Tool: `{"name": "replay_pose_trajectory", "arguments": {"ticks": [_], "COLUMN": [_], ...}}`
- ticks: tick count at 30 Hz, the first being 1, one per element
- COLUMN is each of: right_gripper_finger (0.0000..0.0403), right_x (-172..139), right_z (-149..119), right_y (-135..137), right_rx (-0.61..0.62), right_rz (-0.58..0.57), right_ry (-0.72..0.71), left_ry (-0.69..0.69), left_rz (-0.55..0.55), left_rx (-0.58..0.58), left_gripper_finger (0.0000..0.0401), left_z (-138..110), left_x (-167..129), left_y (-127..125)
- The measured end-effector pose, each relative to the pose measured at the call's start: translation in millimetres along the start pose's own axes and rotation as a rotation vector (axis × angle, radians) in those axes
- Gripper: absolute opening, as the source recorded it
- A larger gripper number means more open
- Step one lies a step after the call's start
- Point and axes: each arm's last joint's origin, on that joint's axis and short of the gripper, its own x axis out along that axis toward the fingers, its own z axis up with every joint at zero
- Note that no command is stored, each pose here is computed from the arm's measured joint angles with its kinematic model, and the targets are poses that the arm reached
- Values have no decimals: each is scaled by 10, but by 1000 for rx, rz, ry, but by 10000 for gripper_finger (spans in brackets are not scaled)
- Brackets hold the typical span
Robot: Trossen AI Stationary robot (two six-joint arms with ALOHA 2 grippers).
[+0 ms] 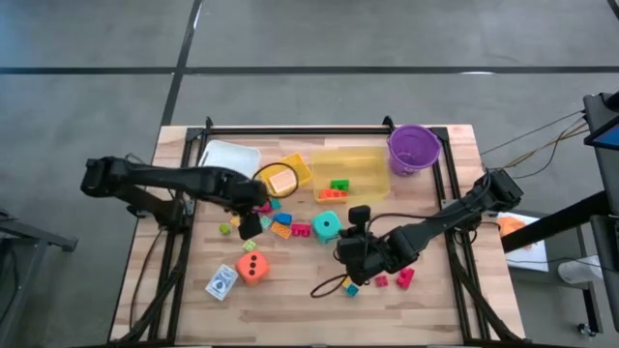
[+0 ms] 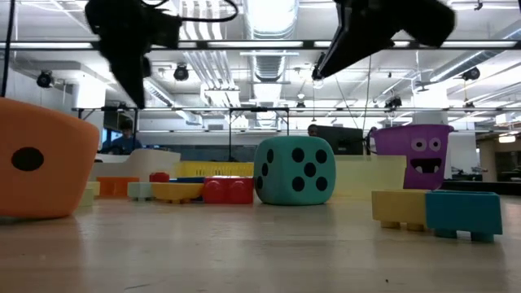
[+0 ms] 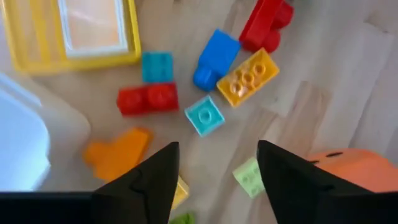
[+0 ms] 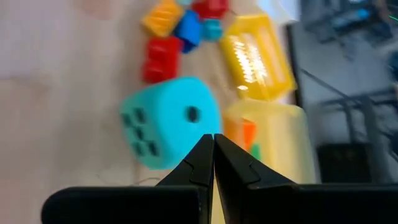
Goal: Pick & Place Toys
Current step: Put the orange dice into the white bin
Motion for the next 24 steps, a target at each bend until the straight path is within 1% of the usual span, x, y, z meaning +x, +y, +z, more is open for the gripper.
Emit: {"name": "replay_pose_trajectory", "arguments": {"ticks": [2, 6, 9, 12, 14, 16, 19, 22, 24], "right_gripper_finger": [9, 9, 9, 9, 9, 9, 9, 9, 9], "right_x": [1, -6, -13, -5, -4, -2, -9, -14, -14], "right_z": [13, 26, 45, 58, 63, 61, 61, 59, 59], "right_y": [7, 1, -8, -26, -27, -28, -19, -11, -11], "right_rx": [-11, 10, 59, 121, 146, 149, 165, 182, 192], "right_rz": [26, 28, 20, -11, -12, -8, -2, 0, 0], "right_ry": [-8, -11, -21, -33, -36, -34, -36, -36, -37], "left_ry": [9, 21, 27, 26, 27, 11, -8, -39, -64], "left_rz": [6, 5, -13, -30, -40, -70, -105, -102, -95], "left_rx": [-47, -127, -116, -113, -108, -63, 81, 212, 293], "left_gripper_finger": [202, 190, 189, 188, 188, 188, 188, 188, 188], "left_z": [-95, -207, -253, -272, -299, -335, -472, -674, -795], "left_x": [24, 43, 24, -47, -102, -160, -231, -277, -294], "left_y": [5, -38, -133, -231, -303, -413, -629, -822, -906]}}
